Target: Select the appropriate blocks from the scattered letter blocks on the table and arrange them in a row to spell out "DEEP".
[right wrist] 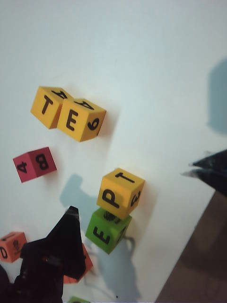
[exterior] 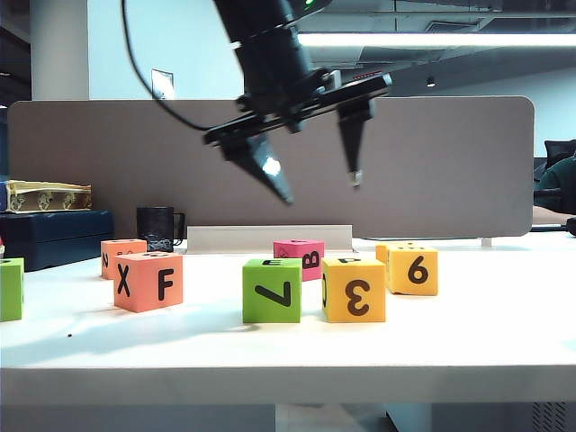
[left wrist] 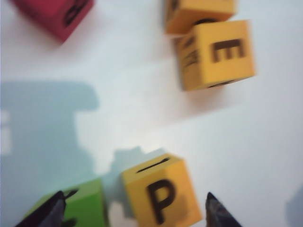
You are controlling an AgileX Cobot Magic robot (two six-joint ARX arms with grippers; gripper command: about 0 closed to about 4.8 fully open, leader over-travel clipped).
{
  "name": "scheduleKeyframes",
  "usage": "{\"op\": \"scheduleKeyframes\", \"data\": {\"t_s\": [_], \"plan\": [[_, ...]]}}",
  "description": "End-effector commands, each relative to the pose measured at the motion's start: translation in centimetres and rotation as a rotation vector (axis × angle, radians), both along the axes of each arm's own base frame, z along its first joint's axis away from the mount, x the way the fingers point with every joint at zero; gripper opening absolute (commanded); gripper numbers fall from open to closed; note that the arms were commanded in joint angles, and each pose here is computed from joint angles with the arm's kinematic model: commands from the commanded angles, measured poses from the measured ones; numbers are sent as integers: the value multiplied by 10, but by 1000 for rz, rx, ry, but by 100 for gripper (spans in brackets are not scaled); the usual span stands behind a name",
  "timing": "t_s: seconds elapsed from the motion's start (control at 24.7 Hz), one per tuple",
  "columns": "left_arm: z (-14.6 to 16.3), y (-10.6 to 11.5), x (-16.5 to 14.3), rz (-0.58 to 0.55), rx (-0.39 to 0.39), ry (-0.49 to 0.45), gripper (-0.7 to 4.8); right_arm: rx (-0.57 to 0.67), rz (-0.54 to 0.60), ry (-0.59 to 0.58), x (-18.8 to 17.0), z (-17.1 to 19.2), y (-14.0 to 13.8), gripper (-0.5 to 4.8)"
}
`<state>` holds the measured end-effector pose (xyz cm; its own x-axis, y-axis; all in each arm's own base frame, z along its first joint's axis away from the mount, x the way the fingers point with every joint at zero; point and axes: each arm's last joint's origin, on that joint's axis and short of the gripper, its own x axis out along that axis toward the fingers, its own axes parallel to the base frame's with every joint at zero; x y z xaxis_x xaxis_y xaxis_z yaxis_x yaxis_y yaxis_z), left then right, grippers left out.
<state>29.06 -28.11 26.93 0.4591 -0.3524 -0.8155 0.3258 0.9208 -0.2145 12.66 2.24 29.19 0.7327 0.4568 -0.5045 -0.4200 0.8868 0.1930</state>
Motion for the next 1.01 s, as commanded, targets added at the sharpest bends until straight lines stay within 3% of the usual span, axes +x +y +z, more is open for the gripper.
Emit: {"op": "scheduleKeyframes", "data": {"t_s": [0.04,0.24,0.45,0.61,0.69,1.01], "plan": [[4,-13,5,-103,-38,-130,372,-9,-3,-19,0,2,0,-1],[-5,-25,15,-266,-74,-206,372,-12,-2,4,-1,1,0,-1],[-24,-36,25,-265,-92,-226,373,-36,-35,29,-2,-2,-1,-1],[-36,-46,31,-216,-166,-231,379,-49,-55,28,-2,-2,-2,-1],[-48,-53,35,-205,-221,-195,472,-49,-54,28,-2,-2,-2,-1],[-66,-61,35,-174,-192,-189,479,-49,-54,29,-2,-2,-2,-1]]}}
